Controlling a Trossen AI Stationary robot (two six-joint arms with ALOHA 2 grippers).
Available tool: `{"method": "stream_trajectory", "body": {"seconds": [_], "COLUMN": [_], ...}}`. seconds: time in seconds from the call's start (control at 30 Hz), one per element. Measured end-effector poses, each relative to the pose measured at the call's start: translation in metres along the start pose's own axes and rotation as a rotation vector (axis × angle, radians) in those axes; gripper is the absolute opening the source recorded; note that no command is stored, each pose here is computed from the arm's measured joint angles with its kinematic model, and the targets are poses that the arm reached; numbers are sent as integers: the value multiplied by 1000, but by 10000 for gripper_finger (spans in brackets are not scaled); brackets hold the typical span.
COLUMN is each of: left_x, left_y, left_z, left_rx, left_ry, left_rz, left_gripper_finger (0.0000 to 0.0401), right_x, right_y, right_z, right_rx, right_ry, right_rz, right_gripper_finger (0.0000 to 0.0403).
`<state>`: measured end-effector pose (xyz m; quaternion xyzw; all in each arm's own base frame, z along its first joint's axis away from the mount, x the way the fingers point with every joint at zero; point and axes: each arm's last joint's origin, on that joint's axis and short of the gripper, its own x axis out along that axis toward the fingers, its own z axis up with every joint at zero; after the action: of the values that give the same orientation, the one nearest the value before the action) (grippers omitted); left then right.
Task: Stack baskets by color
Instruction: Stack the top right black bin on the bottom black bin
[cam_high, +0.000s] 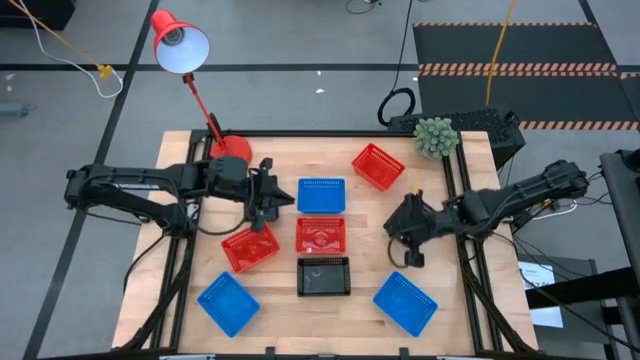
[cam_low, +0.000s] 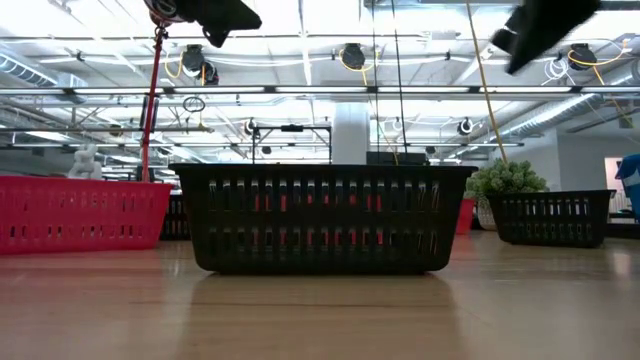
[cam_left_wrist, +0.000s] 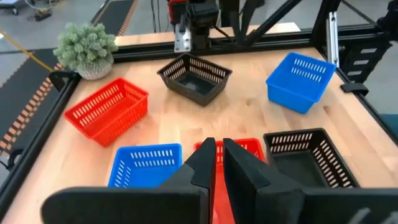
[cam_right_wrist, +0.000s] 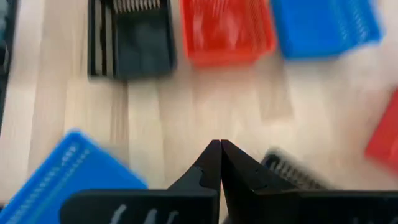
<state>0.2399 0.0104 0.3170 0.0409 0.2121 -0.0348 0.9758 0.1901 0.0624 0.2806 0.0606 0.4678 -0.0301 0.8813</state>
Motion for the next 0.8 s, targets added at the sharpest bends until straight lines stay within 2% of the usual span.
{"method": "stream_trajectory", "body": {"seconds": [0.27,0.47,0.63,0.73,0.8], "left_x": [1,2,2,2,2], "left_y": [-2,-9,-14,-16,-17], "left_z": [1,2,2,3,3], "left_rx": [-6,2,14,18,20], "left_ry": [-9,-13,-14,-15,-15], "left_rz": [-9,-36,-56,-64,-66], "left_gripper_finger": [31,31,31,31,31], "right_x": [-6,7,17,23,25], "right_y": [6,5,1,1,3], "right_z": [-29,-44,-54,-54,-55], "right_rx": [46,-36,-40,-26,-76], "right_ry": [169,220,248,224,225], "right_rz": [-134,-144,-170,-144,-117], "right_gripper_finger": [0,0,1,18,36]}}
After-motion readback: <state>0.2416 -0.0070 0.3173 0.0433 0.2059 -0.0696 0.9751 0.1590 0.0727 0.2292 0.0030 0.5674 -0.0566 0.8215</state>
